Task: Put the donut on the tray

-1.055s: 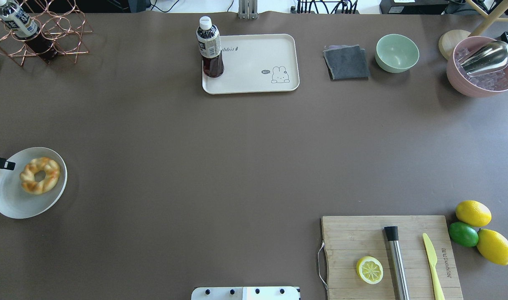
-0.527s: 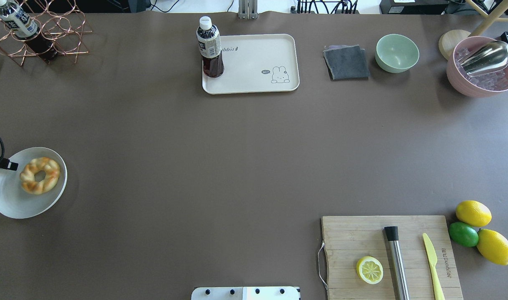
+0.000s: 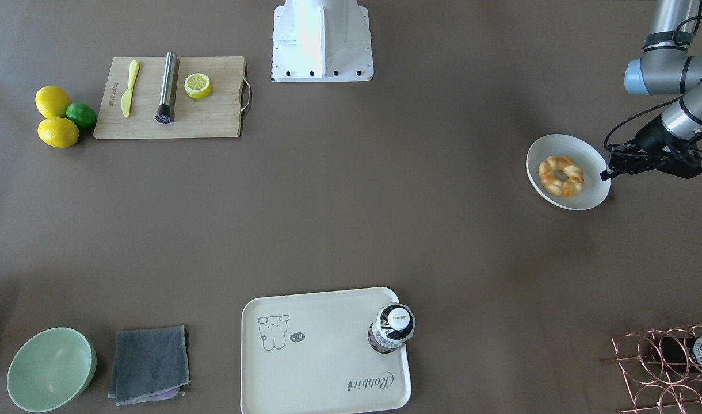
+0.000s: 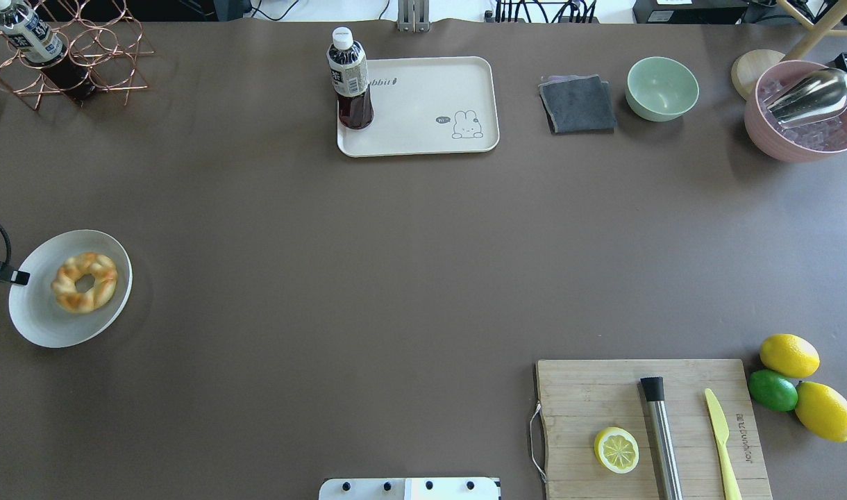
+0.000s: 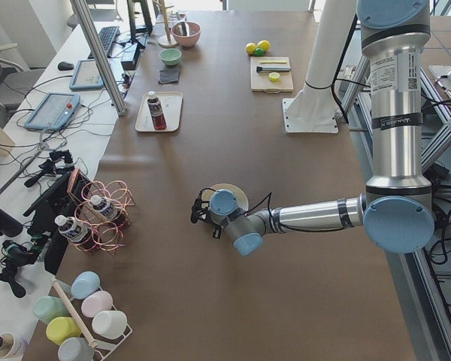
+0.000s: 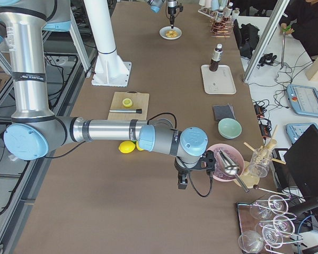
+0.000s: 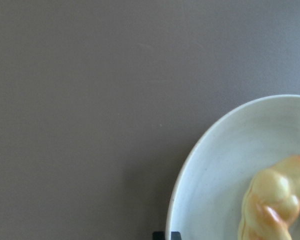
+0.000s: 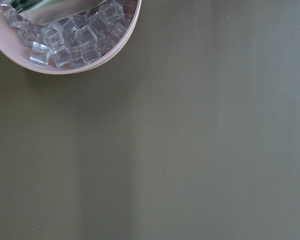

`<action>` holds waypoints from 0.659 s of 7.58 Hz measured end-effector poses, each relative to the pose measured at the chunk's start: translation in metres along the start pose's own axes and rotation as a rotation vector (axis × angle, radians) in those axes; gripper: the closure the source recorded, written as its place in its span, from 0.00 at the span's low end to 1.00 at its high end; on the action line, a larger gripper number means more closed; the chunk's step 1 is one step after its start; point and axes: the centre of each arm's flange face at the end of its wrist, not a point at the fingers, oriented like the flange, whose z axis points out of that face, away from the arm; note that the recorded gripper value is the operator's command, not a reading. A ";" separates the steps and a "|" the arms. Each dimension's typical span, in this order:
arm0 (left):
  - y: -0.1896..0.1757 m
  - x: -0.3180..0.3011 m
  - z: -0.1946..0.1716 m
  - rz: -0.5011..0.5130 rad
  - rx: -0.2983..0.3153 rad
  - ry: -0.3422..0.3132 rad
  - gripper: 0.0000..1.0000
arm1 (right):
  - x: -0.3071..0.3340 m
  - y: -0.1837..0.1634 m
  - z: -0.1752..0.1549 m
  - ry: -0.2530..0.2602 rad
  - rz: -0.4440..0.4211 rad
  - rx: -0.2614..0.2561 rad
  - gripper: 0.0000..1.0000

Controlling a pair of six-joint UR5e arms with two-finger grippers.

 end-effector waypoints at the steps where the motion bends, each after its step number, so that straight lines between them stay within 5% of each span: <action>1: 0.000 0.006 -0.003 0.004 -0.007 0.021 1.00 | 0.000 -0.001 0.001 0.000 0.002 -0.002 0.00; 5: -0.036 0.042 -0.054 -0.132 -0.059 0.192 1.00 | -0.005 -0.006 -0.004 -0.004 0.000 0.007 0.00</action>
